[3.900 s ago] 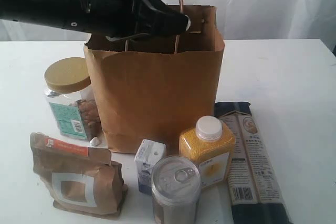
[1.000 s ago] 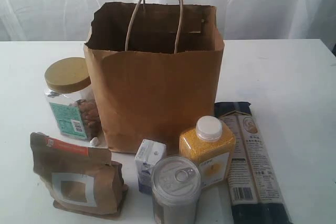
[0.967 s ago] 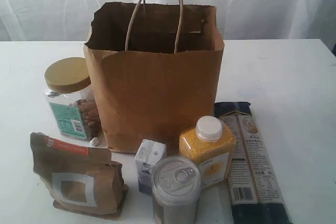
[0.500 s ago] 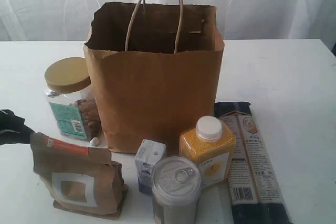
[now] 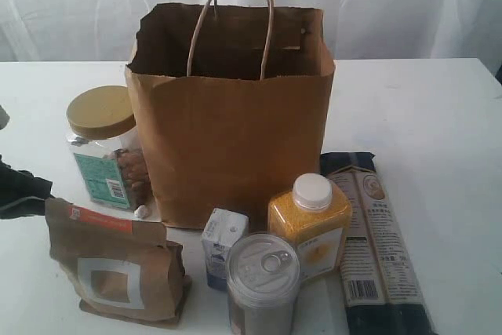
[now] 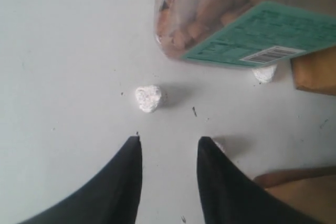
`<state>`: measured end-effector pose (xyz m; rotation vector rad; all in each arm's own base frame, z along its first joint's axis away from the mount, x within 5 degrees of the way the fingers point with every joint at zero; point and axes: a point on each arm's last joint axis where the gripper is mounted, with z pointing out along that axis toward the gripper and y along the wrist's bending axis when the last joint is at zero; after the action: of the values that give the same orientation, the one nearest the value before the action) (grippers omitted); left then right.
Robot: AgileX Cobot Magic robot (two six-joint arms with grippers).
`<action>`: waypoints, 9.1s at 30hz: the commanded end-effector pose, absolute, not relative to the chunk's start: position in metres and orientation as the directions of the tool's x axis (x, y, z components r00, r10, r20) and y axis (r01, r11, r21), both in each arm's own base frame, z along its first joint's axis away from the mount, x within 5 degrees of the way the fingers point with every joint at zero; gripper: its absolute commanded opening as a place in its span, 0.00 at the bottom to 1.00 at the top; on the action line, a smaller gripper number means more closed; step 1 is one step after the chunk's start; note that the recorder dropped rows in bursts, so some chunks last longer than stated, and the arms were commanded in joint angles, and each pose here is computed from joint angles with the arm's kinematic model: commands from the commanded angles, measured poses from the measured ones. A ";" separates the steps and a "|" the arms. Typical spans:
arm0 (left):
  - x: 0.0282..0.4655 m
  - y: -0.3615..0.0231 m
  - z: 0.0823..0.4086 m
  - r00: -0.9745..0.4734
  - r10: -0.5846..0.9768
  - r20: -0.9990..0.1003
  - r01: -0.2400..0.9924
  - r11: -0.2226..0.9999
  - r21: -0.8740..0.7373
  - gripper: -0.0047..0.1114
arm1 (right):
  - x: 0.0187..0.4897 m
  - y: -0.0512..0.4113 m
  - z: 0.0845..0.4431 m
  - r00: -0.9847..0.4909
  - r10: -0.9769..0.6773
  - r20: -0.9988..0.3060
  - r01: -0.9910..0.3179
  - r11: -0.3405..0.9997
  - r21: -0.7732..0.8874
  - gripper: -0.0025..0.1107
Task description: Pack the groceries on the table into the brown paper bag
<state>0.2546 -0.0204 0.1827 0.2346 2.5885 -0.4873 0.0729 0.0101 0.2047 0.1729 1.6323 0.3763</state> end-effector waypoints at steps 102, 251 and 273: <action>0.236 -0.116 0.391 -0.325 0.301 -0.897 0.782 0.618 -0.076 0.04 | 0.073 0.010 0.206 -0.086 0.322 -0.943 -0.113 0.937 0.330 0.02; 0.264 -0.179 0.406 0.029 0.325 -0.945 0.957 0.263 0.120 0.52 | 0.274 0.125 0.411 -0.002 -0.247 -0.969 -0.863 0.490 -0.123 0.02; 0.264 -0.179 0.408 0.095 0.324 -0.941 0.952 0.247 0.181 0.52 | 0.279 0.137 0.390 0.092 -0.165 -0.982 -0.929 0.342 -0.144 0.27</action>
<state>0.2672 -0.1777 0.4016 1.2916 1.4748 -0.7077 0.2747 0.1355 0.3921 -1.1217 1.3762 0.7623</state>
